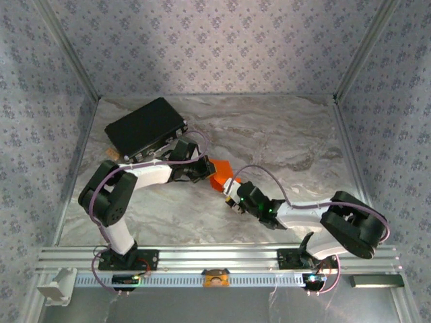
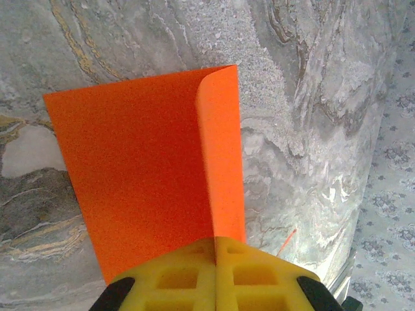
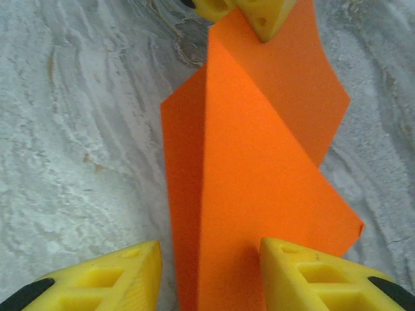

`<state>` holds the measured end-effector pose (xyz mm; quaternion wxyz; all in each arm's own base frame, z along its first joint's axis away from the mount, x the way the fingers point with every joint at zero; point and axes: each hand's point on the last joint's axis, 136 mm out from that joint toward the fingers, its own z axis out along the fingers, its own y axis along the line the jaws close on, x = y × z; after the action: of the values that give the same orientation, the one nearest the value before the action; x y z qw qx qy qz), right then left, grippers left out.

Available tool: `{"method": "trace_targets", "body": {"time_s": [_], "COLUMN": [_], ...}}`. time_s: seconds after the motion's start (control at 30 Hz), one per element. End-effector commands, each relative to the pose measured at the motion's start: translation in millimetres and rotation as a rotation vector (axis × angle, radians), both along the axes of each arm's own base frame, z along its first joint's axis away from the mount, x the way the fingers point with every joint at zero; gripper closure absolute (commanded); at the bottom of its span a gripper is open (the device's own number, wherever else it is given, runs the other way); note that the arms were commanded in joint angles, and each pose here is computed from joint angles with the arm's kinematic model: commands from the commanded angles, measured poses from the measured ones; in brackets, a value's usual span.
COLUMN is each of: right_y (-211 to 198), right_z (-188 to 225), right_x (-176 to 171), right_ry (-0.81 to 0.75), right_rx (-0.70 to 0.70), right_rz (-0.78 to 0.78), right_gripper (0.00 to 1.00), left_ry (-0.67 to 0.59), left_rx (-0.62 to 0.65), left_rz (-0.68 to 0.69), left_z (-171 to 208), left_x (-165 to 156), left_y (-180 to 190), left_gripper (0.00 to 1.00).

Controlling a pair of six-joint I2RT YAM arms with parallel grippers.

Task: Fold a paper plane with a square sheet of paper (pick it up from the middle)
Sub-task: Fourth fold the wing at the center of the table.

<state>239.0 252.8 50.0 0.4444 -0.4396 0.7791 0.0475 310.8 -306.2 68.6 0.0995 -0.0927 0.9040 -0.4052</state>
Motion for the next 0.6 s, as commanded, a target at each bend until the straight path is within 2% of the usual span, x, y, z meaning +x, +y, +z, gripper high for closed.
{"method": "trace_targets", "body": {"time_s": [0.0, 0.33, 0.57], "right_y": [4, 7, 4], "right_z": [15, 4, 0], "right_x": [14, 22, 23], "right_ry": [-0.092, -0.093, -0.071], "right_rx": [-0.015, -0.064, -0.087], "right_rz": [-0.011, -0.017, -0.051], "right_gripper": [0.55, 0.59, 0.69], "left_ry": [-0.021, -0.018, -0.013], "left_rx": [-0.023, -0.027, -0.028], "left_rz": [-0.024, -0.031, -0.034], "left_z": [16, 16, 15], "left_x": [0, 0, 0], "left_y": [-4, -6, -7], "left_gripper": [0.94, 0.94, 0.93]}}
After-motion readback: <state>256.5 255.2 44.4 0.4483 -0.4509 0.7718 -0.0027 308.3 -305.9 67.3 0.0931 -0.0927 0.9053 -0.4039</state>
